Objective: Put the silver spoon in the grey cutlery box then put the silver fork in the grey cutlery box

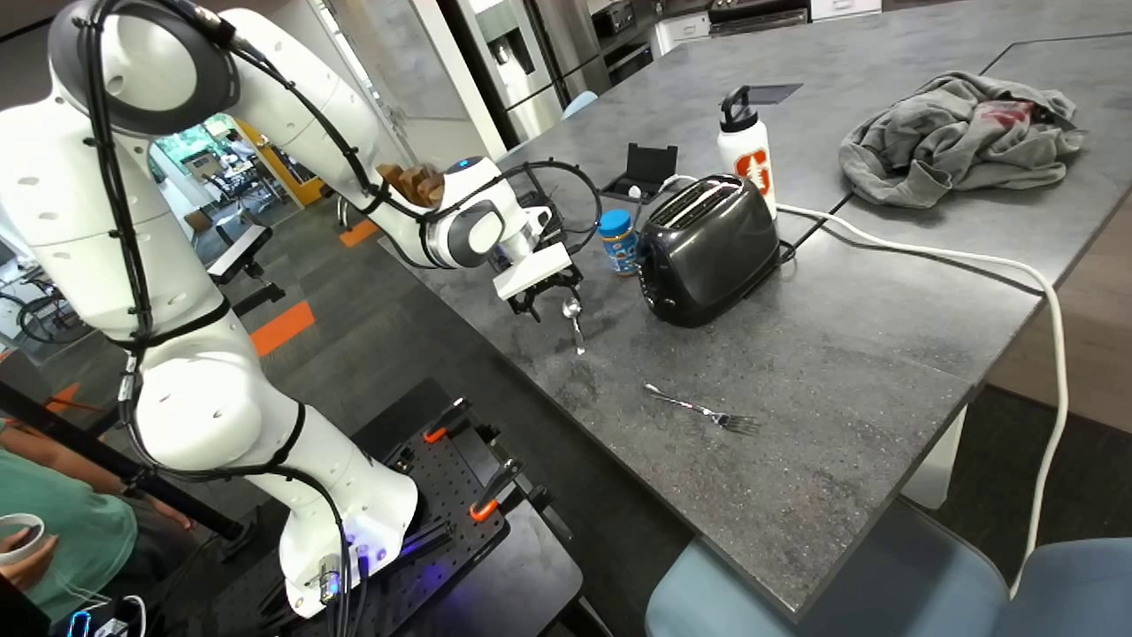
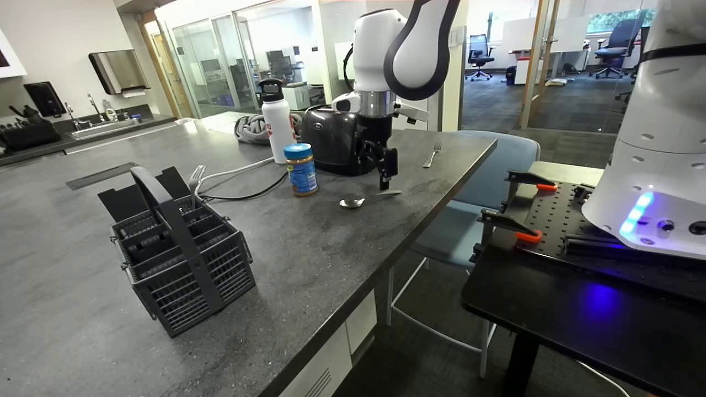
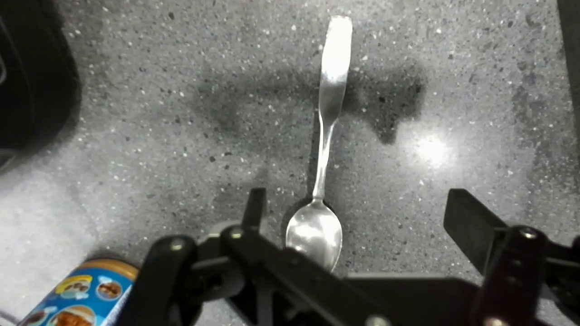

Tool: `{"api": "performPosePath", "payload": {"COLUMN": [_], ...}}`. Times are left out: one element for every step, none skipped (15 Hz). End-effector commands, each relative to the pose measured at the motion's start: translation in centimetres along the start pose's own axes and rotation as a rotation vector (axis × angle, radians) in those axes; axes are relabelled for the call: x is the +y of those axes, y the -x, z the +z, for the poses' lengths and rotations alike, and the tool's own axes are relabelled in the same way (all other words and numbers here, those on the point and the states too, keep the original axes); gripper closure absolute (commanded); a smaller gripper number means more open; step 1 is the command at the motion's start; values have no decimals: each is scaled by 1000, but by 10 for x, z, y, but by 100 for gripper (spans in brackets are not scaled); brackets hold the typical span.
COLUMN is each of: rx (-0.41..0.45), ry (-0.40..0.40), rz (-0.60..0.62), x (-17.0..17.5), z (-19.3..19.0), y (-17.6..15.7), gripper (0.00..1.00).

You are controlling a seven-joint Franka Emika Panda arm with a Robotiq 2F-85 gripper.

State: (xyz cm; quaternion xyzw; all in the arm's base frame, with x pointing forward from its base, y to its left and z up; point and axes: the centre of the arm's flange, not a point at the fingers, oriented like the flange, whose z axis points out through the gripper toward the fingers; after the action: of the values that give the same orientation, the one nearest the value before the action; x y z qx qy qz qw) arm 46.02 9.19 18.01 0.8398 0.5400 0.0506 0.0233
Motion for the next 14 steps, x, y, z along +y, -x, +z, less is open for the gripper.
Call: {"api": "performPosePath", "payload": {"rx": [-40,-46,-45,-47,-49,-51,-55,-56,-59,-61,-63,-65,-66,-68], "ry": [-1,1,1,-3,-5,-8,-12,-14,-18,-20,-24,-27,-28,-29], "rz": [34,38,38,40,44,45,46,47,48,50,50,50,49,48], "x": [9,10,11,12,13,14,16,17,18,20,20,21,22,23], "z": [17,20,23,26,29,32,35,38,40,43,45,46,48,49], "y": [-11,-12,-13,-15,-16,-17,-17,-18,-18,-19,-19,-19,-20,-20], "gripper": [0,0,0,0,0,0,0,0,0,0,0,0,0,25]}}
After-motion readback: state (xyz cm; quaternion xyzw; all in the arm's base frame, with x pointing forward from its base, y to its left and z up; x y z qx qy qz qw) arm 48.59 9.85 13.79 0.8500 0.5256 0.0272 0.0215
